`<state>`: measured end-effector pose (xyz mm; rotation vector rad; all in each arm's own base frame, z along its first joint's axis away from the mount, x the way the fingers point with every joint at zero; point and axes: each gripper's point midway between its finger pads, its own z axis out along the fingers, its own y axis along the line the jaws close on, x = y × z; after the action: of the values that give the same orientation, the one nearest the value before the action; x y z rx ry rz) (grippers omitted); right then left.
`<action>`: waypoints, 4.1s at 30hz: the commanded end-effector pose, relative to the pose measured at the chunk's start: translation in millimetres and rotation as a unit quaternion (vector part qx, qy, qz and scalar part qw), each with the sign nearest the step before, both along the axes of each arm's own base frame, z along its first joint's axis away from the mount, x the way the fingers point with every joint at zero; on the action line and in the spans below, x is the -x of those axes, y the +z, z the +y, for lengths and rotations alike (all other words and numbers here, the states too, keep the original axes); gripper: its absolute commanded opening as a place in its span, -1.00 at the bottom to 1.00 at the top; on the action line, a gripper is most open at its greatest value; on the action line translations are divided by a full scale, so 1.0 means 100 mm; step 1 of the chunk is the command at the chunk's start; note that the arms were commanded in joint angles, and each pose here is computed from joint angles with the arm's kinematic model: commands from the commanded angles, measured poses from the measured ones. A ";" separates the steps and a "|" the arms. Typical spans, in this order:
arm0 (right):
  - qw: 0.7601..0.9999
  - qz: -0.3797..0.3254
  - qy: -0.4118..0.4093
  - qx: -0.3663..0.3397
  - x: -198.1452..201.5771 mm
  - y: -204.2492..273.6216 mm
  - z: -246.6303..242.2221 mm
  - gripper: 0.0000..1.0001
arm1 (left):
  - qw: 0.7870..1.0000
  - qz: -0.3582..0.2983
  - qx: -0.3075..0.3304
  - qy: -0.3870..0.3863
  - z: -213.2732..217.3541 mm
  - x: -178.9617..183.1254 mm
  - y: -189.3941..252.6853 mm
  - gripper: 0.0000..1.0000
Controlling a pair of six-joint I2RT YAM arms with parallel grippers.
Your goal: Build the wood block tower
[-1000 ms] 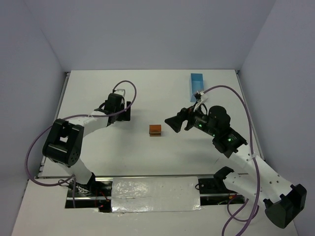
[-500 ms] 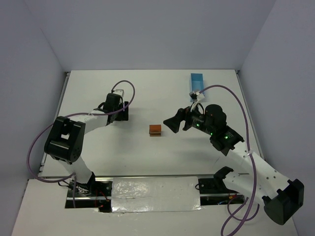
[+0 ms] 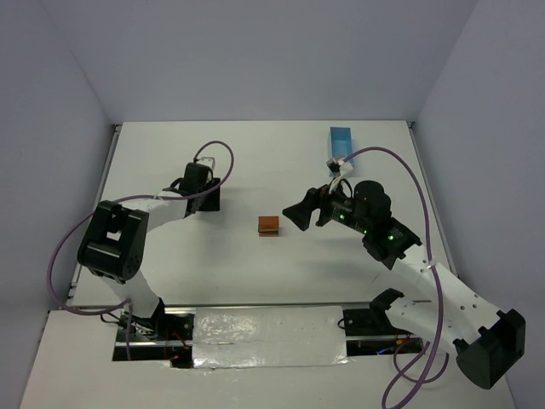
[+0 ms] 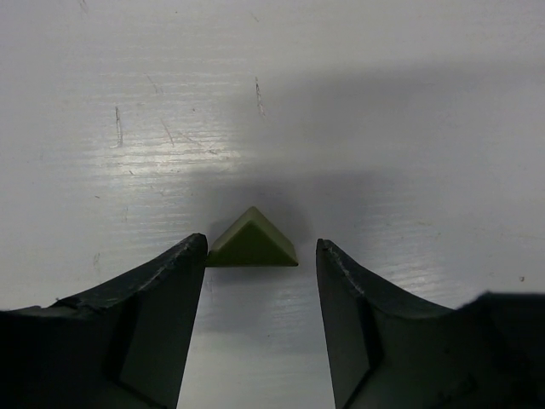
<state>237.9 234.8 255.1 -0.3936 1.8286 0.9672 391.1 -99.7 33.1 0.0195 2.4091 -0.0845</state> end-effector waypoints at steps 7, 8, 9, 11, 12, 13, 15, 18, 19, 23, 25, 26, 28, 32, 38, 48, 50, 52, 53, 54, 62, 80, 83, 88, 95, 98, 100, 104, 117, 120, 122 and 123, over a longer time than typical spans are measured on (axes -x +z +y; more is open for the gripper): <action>1.000 -0.023 0.004 -0.001 0.00 0.08 0.02 0.99 | 1.000 0.006 0.008 -0.003 -0.03 -0.03 0.02 0.11; 1.000 -0.024 0.003 -0.001 -0.01 0.09 0.02 1.00 | 1.000 0.007 0.008 -0.003 -0.03 -0.03 0.02 0.06; 1.000 -0.025 0.001 0.001 -0.01 0.08 0.01 1.00 | 1.000 0.006 0.010 -0.006 -0.04 -0.03 0.03 -0.04; 1.000 -0.025 0.000 0.003 -0.02 0.08 0.00 0.99 | 1.000 0.004 0.011 -0.007 -0.05 -0.03 0.04 -0.09; 1.000 -0.027 -0.003 0.005 -0.03 0.08 -0.01 0.99 | 1.000 0.002 0.013 -0.009 -0.06 -0.04 0.06 -0.15; 1.000 -0.026 -0.005 0.004 -0.03 0.09 -0.01 0.99 | 1.000 0.000 0.013 -0.010 -0.06 -0.04 0.06 -0.21; 1.000 -0.023 -0.007 0.005 -0.04 0.08 -0.01 0.99 | 1.000 -0.003 0.015 -0.011 -0.06 -0.04 0.09 -0.39; 1.000 -0.017 -0.015 0.008 -0.06 0.09 -0.02 0.99 | 0.999 -0.010 0.025 -0.018 -0.11 -0.02 0.17 -0.61; 1.000 -0.013 -0.016 0.008 -0.07 0.09 -0.03 0.99 | 0.999 -0.012 0.028 -0.021 -0.13 -0.01 0.19 -0.65; 1.000 0.002 -0.023 0.003 -0.08 0.14 -0.03 0.99 | 0.998 -0.044 0.032 -0.026 -0.23 0.08 0.45 -0.92; 1.000 0.005 -0.023 -0.008 -0.07 0.26 -0.01 0.97 | 0.996 -0.069 0.039 -0.038 -0.36 0.17 0.66 -1.00; 1.000 0.015 -0.022 -0.007 -0.06 0.26 -0.01 0.96 | 0.995 -0.080 0.040 -0.053 -0.50 0.25 0.75 -1.00; 0.999 0.022 -0.025 -0.021 -0.05 0.42 0.00 0.94 | 0.989 -0.119 0.048 -0.070 -0.64 0.39 1.01 -1.00; 0.997 0.063 -0.032 -0.029 -0.03 0.53 0.02 1.00 | 0.954 -0.248 0.083 -0.148 -1.09 0.88 1.69 -1.00; 0.993 0.104 -0.016 -0.051 0.10 0.73 0.16 0.89 | 0.862 -0.387 0.195 -0.263 -1.30 1.52 2.20 -1.00; 0.990 0.124 -0.049 0.035 0.26 0.61 0.49 0.72 | 0.795 -0.429 0.213 -0.372 -1.42 1.97 2.38 -1.00; 0.990 0.130 -0.038 0.042 0.32 0.54 0.58 0.70 | 0.787 -0.437 0.214 -0.379 -1.41 2.02 2.41 -1.00; 0.988 0.139 -0.032 0.051 0.35 0.44 0.66 0.68 | 0.784 -0.442 0.210 -0.383 -1.40 2.03 2.43 -1.00; 0.988 0.143 -0.027 0.055 0.36 0.41 0.70 0.67 | 0.785 -0.440 0.207 -0.384 -1.40 2.03 2.41 -1.00; 0.988 0.144 -0.023 0.057 0.38 0.39 0.74 0.64 | 0.785 -0.440 0.204 -0.386 -1.40 2.04 2.41 -1.00; 0.987 0.148 0.015 0.067 0.42 0.32 1.03 0.54 | 0.778 -0.444 0.201 -0.397 -1.40 2.08 2.40 -1.00; 0.987 0.130 0.039 0.086 0.43 0.32 1.22 0.20 | 0.779 -0.439 0.198 -0.402 -1.42 2.07 2.40 -1.00; 0.987 0.131 0.040 0.085 0.43 0.30 1.23 0.19 | 0.778 -0.440 0.199 -0.403 -1.42 2.08 2.40 -1.00; 0.985 0.137 0.058 0.087 0.48 0.32 1.27 -0.07 | 0.781 -0.438 0.195 -0.401 -1.42 2.06 2.39 -1.00; 0.983 0.141 0.082 0.090 0.55 0.29 1.29 -0.61 | 0.786 -0.438 0.191 -0.392 -1.40 2.03 2.39 -0.71; 0.981 0.131 0.111 0.086 0.60 0.27 1.31 -0.80 | 0.801 -0.430 0.189 -0.372 -1.37 1.96 2.36 0.01; 0.982 0.119 0.122 0.077 0.58 0.29 1.31 -0.82 | 0.819 -0.420 0.188 -0.343 -1.32 1.88 2.34 0.56; 0.986 0.076 0.126 0.075 0.39 0.31 1.19 -0.87 | 0.839 -0.400 0.202 -0.310 -1.25 1.85 2.34 0.99; 0.890 -0.276 0.261 0.253 -0.20 -0.22 0.70 -0.84 | 0.974 -0.197 0.086 -0.068 -0.24 1.88 2.15 0.99; 0.850 -0.338 0.300 0.270 -0.17 -0.34 0.69 -0.84 | 0.979 -0.199 0.023 -0.047 -0.04 1.83 2.14 0.99; 0.838 -0.347 0.328 0.262 -0.13 -0.42 0.71 -0.84 | 0.978 -0.205 0.007 -0.043 0.01 1.80 2.15 0.99; 0.825 -0.352 0.353 0.268 -0.09 -0.50 0.71 -0.84 | 0.977 -0.208 0.002 -0.049 0.02 1.81 2.13 0.99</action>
<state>246.8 294.7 183.9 -1.4757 1.5351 0.6366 212.1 -123.5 258.2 0.1248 1.9523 -0.2892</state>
